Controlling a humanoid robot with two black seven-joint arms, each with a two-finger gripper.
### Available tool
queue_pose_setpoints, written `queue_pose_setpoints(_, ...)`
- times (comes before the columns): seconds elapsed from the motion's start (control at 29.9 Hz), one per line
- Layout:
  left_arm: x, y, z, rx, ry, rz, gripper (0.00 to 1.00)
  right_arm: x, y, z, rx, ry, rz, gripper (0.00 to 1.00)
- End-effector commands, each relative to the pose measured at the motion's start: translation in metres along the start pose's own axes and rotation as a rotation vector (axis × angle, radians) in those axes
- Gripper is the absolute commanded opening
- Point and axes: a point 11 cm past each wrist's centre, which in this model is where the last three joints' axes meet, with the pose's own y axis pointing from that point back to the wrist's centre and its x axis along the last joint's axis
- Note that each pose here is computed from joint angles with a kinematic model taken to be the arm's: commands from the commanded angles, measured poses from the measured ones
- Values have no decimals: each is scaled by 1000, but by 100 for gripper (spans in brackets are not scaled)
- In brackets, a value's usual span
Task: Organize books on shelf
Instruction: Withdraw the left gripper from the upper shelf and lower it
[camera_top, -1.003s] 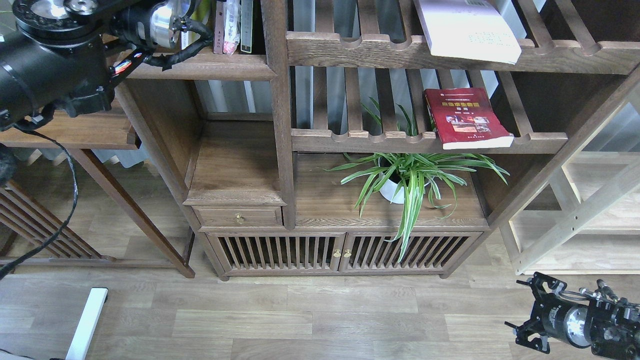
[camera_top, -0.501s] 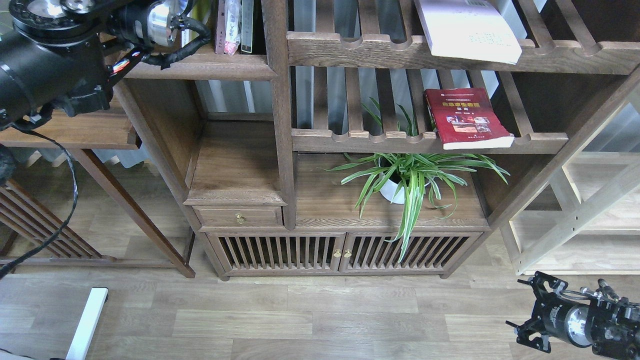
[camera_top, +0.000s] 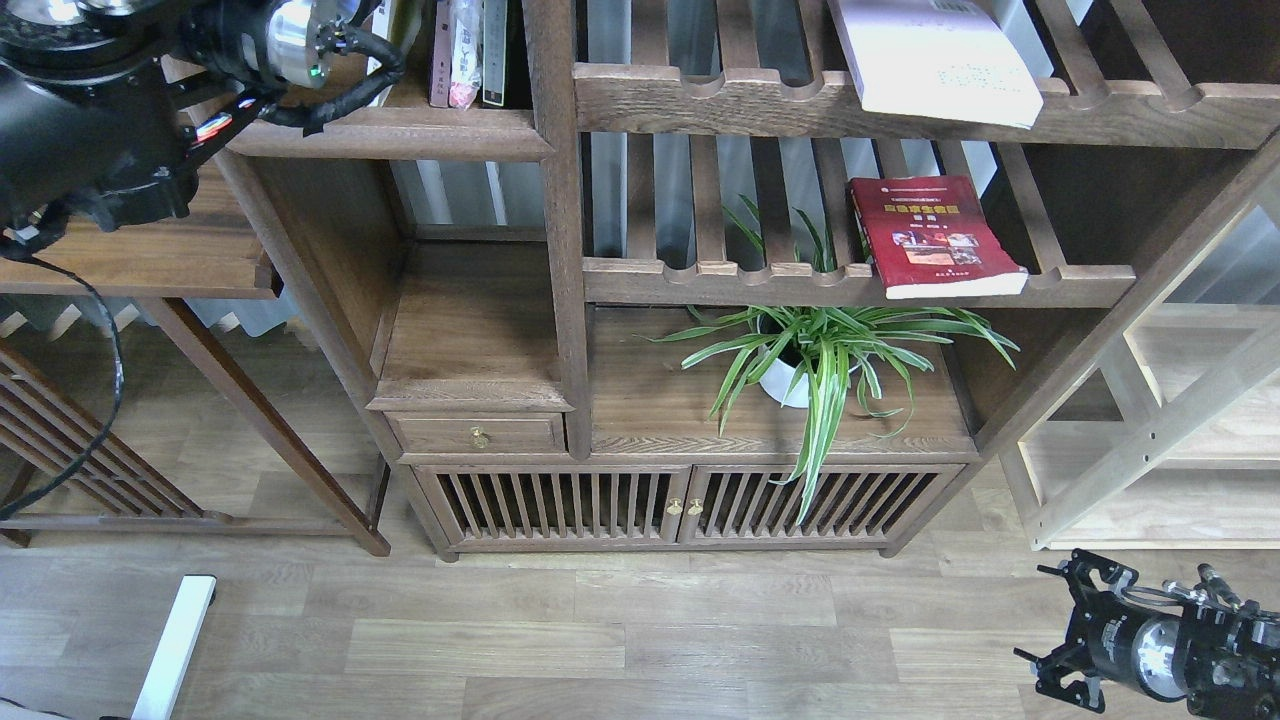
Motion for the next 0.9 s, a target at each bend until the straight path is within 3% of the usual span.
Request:
queue_pose_setpoints(0.0, -4, 3, -1, 3, -7, -21, 80, 1, 0, 0, -1, 1, 2, 100)
queue_pose_setpoints(0.43, -8, 14, -1, 3, -23, -68, 80, 1, 1, 1, -2, 2, 3, 100)
queue_pose_setpoints(0.87, 13, 29, -8, 10, -36, -85, 81, -1, -1, 0, 0, -2, 1, 100)
